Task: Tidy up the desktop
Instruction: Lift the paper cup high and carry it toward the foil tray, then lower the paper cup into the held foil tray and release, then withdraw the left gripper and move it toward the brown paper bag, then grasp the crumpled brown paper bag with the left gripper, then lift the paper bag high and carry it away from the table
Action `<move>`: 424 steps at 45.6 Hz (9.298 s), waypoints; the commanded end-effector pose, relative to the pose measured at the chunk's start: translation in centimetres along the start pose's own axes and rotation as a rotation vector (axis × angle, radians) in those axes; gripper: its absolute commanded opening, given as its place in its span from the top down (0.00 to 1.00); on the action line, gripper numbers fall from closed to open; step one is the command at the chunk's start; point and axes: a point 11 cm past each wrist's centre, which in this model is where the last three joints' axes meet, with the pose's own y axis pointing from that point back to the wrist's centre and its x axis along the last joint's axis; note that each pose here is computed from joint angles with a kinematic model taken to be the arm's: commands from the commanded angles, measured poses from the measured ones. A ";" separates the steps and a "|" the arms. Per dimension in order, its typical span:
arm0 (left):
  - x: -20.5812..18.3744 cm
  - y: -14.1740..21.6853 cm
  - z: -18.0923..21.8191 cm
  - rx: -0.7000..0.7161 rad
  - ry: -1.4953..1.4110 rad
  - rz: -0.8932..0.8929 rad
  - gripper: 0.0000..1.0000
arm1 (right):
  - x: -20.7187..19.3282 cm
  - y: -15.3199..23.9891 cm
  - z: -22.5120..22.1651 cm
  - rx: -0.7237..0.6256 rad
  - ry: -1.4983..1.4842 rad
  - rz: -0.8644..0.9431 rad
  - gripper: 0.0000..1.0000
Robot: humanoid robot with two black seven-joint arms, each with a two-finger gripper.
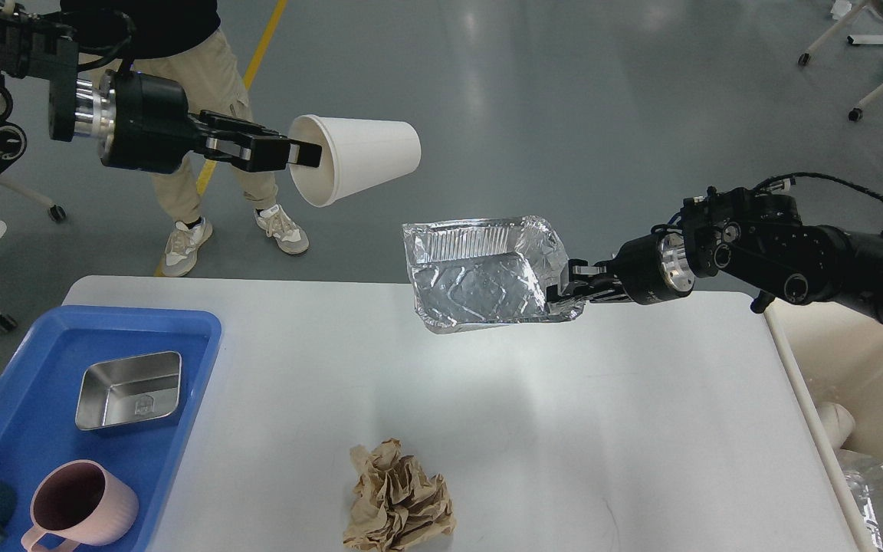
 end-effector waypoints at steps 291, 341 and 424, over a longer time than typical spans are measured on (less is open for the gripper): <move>-24.2 -15.5 6.9 0.118 -0.276 -0.660 0.03 | -0.1 2.3 -1.2 0.010 0.022 0.018 1.00; -31.0 -15.4 5.8 0.024 -0.233 -0.616 0.82 | -0.3 2.4 -1.2 0.018 0.021 0.016 1.00; -15.1 7.4 -1.0 0.098 0.313 0.100 1.00 | -1.0 2.1 -0.2 -0.003 0.014 0.007 1.00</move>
